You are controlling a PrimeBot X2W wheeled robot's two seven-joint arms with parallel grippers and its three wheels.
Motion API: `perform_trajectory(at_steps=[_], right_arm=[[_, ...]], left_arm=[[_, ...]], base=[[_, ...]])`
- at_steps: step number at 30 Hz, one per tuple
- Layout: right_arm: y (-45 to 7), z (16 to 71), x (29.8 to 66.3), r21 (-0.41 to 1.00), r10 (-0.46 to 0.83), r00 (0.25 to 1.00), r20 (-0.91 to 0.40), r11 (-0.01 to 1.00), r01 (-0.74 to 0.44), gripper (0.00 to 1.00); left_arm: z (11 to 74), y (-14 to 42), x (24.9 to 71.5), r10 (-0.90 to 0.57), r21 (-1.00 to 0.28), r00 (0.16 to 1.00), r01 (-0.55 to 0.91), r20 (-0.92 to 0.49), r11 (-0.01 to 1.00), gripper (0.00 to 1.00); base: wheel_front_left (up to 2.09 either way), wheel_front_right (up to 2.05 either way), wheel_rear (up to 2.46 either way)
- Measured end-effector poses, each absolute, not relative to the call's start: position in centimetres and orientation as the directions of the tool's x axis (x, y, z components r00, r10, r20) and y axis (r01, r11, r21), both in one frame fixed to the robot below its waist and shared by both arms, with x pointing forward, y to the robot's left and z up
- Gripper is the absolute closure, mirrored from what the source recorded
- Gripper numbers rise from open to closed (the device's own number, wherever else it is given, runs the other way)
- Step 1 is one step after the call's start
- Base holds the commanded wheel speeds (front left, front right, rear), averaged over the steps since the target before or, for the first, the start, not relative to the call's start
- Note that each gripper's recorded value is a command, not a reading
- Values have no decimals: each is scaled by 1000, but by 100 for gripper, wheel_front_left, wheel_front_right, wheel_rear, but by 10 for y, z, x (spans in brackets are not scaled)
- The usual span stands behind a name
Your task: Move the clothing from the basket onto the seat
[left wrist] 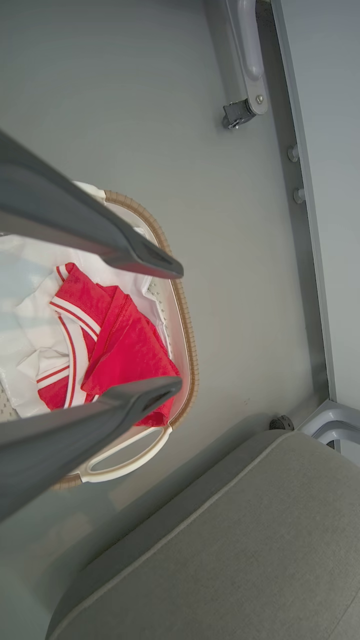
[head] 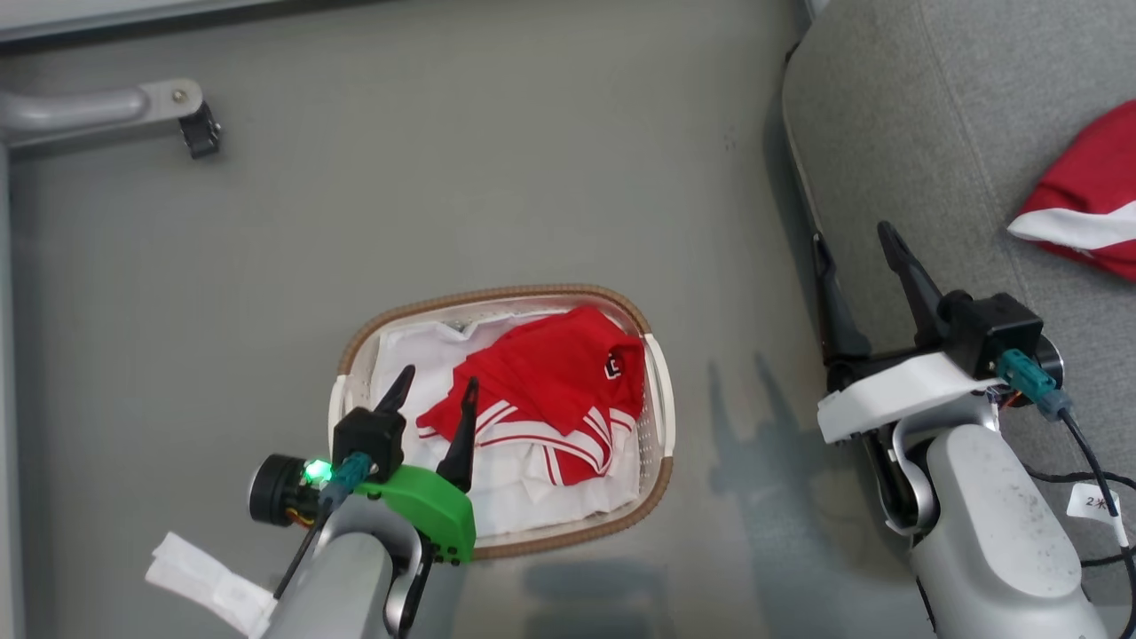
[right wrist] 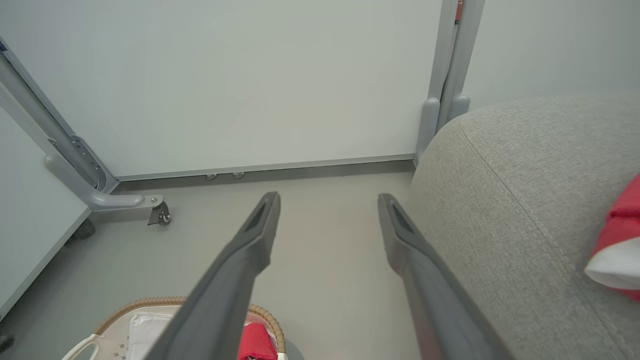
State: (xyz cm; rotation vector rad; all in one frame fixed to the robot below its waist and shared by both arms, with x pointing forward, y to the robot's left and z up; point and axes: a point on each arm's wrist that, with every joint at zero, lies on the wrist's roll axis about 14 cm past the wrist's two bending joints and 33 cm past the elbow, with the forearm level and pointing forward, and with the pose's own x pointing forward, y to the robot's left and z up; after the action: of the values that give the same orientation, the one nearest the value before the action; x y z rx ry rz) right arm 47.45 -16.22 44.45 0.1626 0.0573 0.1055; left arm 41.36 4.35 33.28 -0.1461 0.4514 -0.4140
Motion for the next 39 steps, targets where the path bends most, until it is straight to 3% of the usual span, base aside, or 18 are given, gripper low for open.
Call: perform_trajectory(at_steps=[17, 31, 39], right_arm=[[-170, 396, 518, 174, 107, 990, -87, 980, -91, 0], [-189, 347, 527, 172, 69, 984, -164, 984, -41, 0], [-197, 323, 522, 162, 50, 976, -214, 987, -15, 0]], left_arm=[[219, -15, 418, -594, -261, 552, 566, -585, 782, 0], [145, -41, 388, -669, -230, 312, 772, -675, 592, 0], [118, -43, 383, -666, -156, 252, 859, -702, 488, 0]], base=[[0, 0, 0], [0, 0, 0], [0, 0, 0]])
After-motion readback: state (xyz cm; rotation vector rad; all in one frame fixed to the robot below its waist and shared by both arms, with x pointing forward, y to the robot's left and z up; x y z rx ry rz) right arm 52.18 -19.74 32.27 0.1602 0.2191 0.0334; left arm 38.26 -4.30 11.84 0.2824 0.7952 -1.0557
